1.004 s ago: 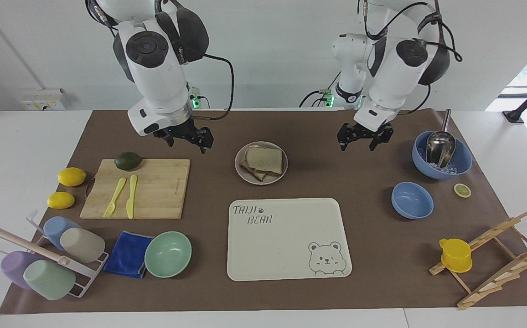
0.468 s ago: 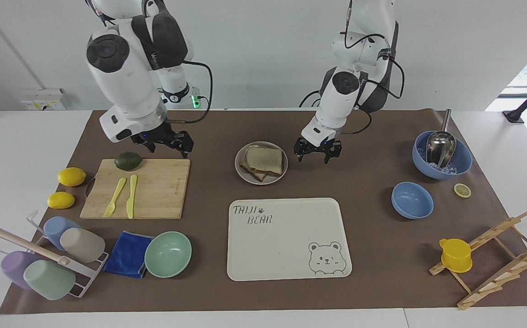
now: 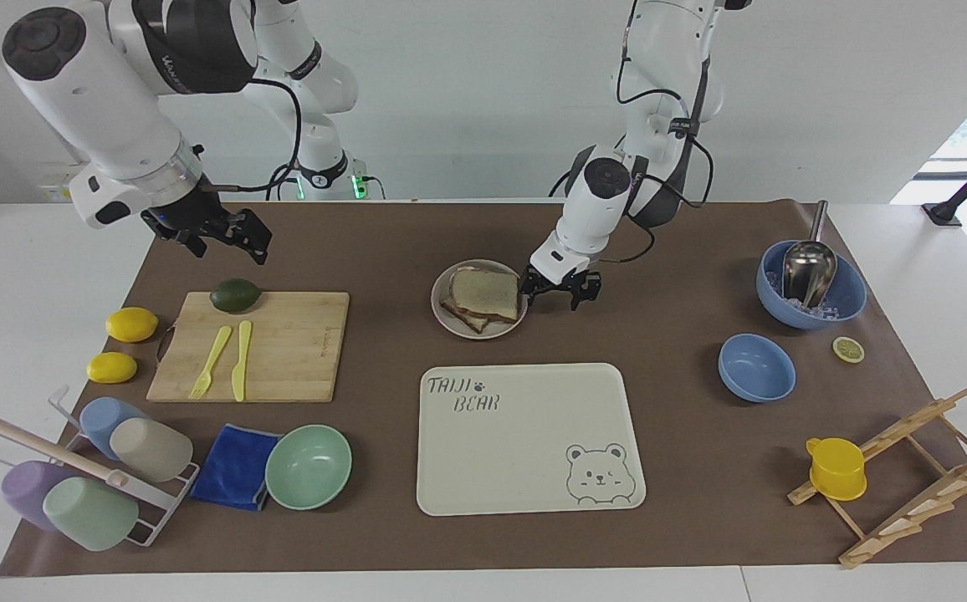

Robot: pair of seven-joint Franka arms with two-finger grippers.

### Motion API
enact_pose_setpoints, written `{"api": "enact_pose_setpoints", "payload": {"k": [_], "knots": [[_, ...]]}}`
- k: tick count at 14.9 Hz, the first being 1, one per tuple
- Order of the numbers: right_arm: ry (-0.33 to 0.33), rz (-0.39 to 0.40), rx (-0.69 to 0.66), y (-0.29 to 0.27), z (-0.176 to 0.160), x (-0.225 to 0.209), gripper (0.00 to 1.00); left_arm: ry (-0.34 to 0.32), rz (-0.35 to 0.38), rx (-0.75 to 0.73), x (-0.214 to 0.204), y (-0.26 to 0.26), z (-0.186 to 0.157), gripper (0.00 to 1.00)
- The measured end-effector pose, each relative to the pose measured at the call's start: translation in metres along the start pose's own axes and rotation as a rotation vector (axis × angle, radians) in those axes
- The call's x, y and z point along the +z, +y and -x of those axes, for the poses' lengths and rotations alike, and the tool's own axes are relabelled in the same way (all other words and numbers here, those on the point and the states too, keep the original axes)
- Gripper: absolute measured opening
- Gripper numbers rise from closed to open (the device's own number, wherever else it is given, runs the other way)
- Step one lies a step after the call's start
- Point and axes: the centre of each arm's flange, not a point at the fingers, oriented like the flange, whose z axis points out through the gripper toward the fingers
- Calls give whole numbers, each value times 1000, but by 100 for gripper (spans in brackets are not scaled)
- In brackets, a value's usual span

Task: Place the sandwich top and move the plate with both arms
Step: 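Withdraw the right gripper while the left gripper reaches the plate rim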

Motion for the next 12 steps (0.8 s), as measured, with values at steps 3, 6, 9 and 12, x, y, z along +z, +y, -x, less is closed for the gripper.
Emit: {"api": "enact_pose_setpoints", "payload": {"k": [3, 6, 9, 12], "knots": [[-27, 19, -57, 4, 13, 4, 100, -3, 7, 8, 7, 8, 3, 89], [-58, 22, -74, 16, 28, 14, 100, -8, 13, 9, 9, 13, 6, 88], [-61, 16, -60, 29, 40, 13, 100, -9, 12, 9, 9, 13, 6, 79], [-60, 8, -20, 51, 39, 12, 100, -9, 12, 7, 9, 12, 6, 77]]}}
